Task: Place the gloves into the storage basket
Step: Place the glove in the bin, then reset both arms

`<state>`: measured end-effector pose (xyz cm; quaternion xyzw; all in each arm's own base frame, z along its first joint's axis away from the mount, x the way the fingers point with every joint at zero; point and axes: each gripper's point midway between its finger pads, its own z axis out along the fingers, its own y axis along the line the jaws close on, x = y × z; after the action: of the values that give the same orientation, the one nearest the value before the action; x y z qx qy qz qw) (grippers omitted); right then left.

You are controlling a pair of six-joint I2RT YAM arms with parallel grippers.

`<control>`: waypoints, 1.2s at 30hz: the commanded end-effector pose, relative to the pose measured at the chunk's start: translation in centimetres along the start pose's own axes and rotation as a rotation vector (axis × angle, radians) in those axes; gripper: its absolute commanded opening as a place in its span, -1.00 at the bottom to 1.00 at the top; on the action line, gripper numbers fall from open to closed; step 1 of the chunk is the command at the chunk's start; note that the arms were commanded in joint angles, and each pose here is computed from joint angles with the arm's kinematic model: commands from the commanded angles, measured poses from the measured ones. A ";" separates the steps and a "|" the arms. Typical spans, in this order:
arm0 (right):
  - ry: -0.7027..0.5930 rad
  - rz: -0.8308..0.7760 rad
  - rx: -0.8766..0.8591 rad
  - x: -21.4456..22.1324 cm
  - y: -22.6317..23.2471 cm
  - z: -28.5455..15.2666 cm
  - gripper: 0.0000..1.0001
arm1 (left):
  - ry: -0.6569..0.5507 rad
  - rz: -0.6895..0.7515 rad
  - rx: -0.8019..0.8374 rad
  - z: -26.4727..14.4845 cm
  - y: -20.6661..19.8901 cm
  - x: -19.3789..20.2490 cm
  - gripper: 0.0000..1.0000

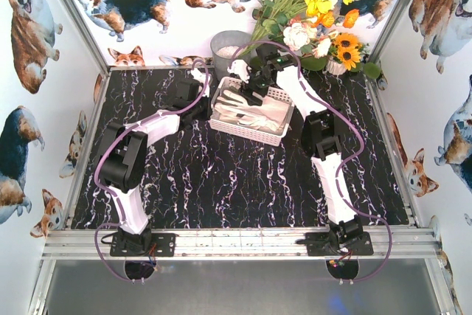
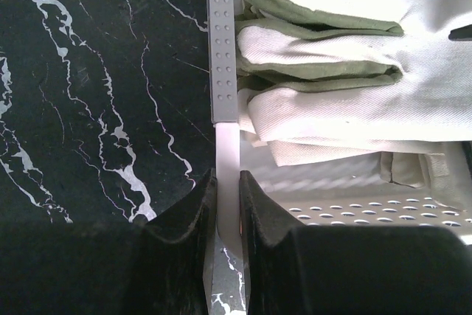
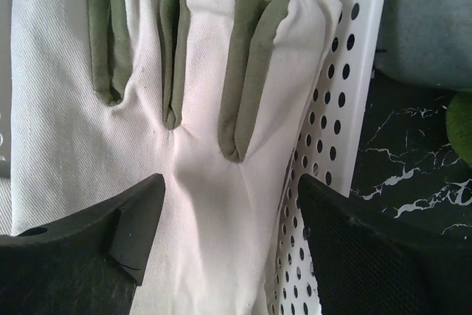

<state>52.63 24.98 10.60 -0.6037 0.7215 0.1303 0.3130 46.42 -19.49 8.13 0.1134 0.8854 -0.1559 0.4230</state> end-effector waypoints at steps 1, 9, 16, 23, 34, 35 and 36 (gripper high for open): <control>-0.112 -0.032 0.099 -4.8 -1.5 -4.0 0.49 | -0.004 0.025 0.018 0.1 -0.2 -0.5 -0.90; -0.246 0.011 0.219 -8.9 -1.6 -8.4 0.50 | -0.020 0.018 0.025 -0.2 -0.5 -1.1 -0.83; -0.408 0.147 0.341 -11.2 -0.2 -13.7 0.51 | -0.063 0.005 0.023 -1.7 -0.9 -3.0 0.34; -0.603 0.416 0.451 -11.4 2.7 -20.2 0.56 | -0.156 0.021 0.004 -6.2 -1.2 -6.2 0.98; -0.560 1.166 0.868 10.4 5.0 -24.3 0.68 | -0.267 -0.315 -0.552 -17.4 16.1 0.6 0.99; -0.622 1.225 0.905 12.0 5.5 -25.5 0.69 | -0.280 -0.347 -0.608 -18.4 17.5 1.9 0.99; -0.638 1.254 0.946 14.0 6.4 -25.6 0.73 | -0.305 -0.374 -0.673 -19.6 19.0 2.9 0.99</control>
<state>39.34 8.04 20.72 -0.0228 0.8273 0.1345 0.5449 39.85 -0.79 15.25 -0.1087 0.8473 -0.0211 0.5194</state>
